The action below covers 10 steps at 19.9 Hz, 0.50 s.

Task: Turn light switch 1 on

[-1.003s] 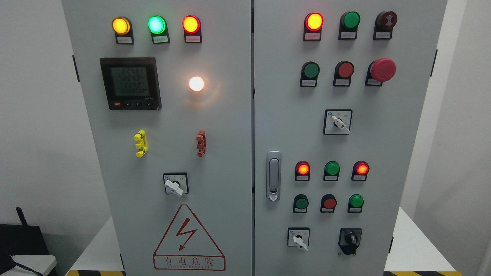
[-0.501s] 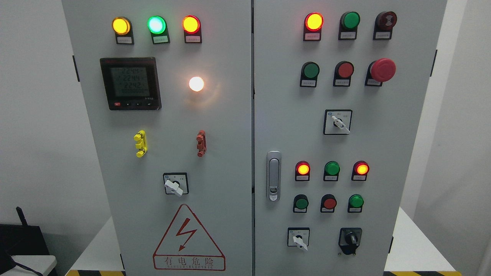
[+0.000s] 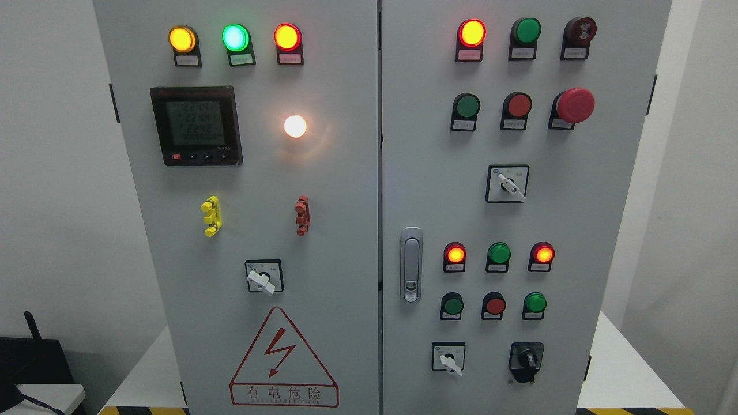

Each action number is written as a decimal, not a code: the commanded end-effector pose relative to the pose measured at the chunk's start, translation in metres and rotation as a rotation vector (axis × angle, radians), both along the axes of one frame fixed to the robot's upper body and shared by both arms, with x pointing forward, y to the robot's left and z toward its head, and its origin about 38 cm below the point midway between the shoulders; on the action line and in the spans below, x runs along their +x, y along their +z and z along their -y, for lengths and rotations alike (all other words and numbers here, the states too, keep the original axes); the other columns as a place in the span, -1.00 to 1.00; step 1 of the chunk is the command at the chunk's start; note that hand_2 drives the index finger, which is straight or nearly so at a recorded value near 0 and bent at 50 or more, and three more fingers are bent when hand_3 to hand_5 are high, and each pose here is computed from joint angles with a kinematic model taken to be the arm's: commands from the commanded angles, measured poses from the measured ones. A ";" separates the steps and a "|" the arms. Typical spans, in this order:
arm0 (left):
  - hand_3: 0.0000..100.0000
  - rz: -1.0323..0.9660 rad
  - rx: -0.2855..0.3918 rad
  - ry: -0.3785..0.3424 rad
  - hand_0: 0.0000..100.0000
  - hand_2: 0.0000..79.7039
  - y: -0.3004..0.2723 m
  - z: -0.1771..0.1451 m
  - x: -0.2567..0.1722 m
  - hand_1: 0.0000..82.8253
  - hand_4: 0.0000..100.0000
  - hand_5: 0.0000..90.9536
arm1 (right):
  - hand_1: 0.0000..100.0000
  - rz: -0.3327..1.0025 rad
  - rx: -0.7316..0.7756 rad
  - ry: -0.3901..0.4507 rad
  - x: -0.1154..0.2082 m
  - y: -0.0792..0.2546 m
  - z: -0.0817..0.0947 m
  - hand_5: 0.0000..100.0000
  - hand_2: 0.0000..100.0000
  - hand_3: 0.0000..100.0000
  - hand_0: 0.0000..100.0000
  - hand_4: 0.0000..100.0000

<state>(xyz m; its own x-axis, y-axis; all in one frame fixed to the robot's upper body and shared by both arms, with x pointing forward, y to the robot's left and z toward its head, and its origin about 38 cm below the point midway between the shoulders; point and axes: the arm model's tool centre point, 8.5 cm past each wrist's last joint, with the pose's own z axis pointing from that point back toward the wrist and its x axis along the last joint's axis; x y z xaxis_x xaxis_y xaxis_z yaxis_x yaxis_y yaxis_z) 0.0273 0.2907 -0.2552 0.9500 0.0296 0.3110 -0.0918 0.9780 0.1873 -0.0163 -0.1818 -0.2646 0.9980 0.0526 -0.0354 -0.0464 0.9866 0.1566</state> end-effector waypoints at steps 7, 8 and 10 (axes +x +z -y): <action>-1.00 -0.241 -0.046 -0.184 -0.27 -1.00 -0.006 0.031 -0.062 -0.95 -1.00 -1.00 | -0.22 -0.001 0.000 -0.018 0.000 0.000 0.000 -1.00 -1.00 -1.00 -0.76 -1.00; -1.00 -0.239 -0.054 -0.180 -0.27 -1.00 -0.006 0.036 -0.062 -0.95 -1.00 -1.00 | -0.22 -0.001 0.000 -0.018 0.000 0.000 0.000 -1.00 -1.00 -1.00 -0.76 -1.00; -1.00 -0.238 -0.058 -0.177 -0.26 -1.00 -0.006 0.039 -0.062 -0.95 -1.00 -1.00 | -0.22 -0.001 0.000 -0.017 0.000 0.000 0.000 -1.00 -1.00 -1.00 -0.76 -1.00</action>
